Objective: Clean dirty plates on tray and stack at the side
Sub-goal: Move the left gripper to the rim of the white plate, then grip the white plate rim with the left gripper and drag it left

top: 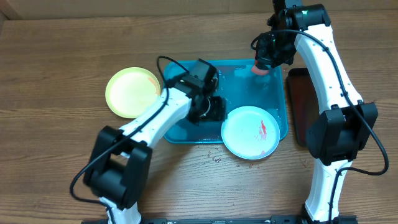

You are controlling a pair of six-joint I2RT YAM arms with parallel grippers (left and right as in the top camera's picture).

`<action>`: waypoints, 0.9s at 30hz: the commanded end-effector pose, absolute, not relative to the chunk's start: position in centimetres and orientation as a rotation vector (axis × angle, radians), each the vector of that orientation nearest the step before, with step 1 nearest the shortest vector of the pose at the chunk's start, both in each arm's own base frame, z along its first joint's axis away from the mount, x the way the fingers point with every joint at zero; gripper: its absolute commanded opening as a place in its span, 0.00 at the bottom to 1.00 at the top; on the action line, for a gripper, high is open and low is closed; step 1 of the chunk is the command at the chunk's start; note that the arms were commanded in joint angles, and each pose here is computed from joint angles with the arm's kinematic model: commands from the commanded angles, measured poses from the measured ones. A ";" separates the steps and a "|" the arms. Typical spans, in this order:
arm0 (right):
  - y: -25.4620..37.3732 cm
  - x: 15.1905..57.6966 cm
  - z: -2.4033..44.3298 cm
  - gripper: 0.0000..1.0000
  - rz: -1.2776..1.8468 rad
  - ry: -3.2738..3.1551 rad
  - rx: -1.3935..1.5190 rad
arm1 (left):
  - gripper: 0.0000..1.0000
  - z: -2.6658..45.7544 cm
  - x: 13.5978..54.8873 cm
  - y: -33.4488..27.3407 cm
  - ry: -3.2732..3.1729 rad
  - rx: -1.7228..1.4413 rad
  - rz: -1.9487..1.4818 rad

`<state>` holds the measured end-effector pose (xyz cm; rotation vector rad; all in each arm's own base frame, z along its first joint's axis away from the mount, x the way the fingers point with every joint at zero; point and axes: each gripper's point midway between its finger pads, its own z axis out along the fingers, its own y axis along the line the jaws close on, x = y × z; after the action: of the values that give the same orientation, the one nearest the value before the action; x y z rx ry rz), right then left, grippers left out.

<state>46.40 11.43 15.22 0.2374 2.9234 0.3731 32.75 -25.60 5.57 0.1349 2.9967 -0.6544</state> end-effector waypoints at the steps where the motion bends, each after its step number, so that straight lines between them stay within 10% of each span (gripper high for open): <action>1: 11.2 46.5 16.5 0.04 0.377 2.889 0.229 | 0.64 4.0 32.2 -26.8 3.048 0.127 -0.705; 27: 11.2 46.4 16.5 0.04 0.377 2.893 0.236 | 0.45 2.2 31.0 -28.1 3.096 0.154 -0.621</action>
<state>46.28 11.41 15.18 0.2380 2.9286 0.3717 30.60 -27.80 2.83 0.1642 3.0839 -0.6518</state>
